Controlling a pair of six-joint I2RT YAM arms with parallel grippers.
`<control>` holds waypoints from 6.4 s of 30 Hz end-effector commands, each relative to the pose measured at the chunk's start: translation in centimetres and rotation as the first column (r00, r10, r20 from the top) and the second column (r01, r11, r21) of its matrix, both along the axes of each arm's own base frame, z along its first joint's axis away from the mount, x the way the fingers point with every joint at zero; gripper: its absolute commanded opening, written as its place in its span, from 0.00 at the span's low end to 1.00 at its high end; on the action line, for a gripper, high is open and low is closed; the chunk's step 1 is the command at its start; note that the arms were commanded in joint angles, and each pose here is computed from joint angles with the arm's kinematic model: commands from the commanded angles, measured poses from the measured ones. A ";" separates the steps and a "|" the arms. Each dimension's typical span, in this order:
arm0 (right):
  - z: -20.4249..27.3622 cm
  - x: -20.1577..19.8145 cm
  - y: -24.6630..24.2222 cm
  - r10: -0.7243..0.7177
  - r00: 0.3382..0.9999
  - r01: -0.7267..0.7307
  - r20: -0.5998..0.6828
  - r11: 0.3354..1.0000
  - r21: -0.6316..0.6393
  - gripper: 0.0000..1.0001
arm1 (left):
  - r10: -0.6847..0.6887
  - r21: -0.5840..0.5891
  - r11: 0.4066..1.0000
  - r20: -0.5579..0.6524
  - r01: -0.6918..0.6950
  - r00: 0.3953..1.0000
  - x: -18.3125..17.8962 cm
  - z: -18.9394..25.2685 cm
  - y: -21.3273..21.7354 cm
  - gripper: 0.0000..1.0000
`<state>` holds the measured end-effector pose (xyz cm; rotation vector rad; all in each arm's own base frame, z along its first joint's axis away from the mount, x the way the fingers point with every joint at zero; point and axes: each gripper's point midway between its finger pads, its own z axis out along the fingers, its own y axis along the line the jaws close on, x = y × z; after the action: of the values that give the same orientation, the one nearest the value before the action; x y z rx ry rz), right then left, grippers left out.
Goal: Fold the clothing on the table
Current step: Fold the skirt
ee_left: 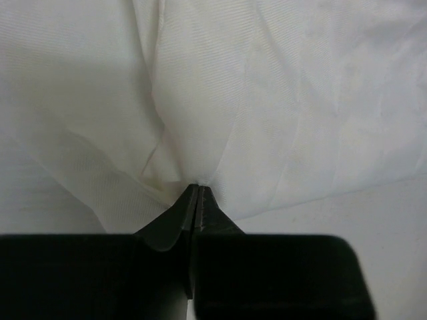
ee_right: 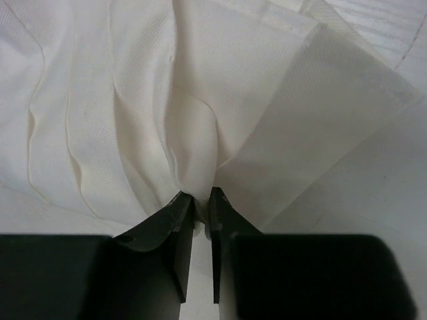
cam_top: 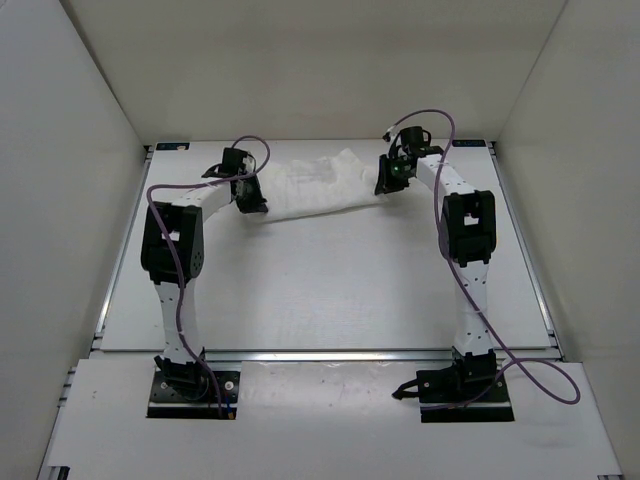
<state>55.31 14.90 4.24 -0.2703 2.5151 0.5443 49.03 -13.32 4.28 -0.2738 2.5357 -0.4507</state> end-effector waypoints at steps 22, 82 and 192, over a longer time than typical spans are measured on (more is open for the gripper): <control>2.4 -12.1 1.8 0.037 0.997 -0.041 -0.074 0.998 -0.052 0.01 | -0.054 0.021 0.998 -0.122 0.057 0.991 -10.4 -0.1 1.3 0.00; -0.2 -24.8 -1.4 -0.110 0.974 0.110 -0.197 0.994 -0.010 0.70 | -0.170 -0.224 0.958 0.063 0.180 0.983 -15.8 5.2 -4.0 0.00; 17.4 -18.1 16.2 0.173 0.970 -0.203 0.169 0.963 0.179 0.00 | 0.097 -0.494 0.866 0.027 -0.071 0.995 -10.0 6.1 -5.7 0.00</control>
<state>36.29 30.32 19.68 -0.4373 2.3585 0.8110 40.28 -18.46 11.42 -0.6224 2.2307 -1.1280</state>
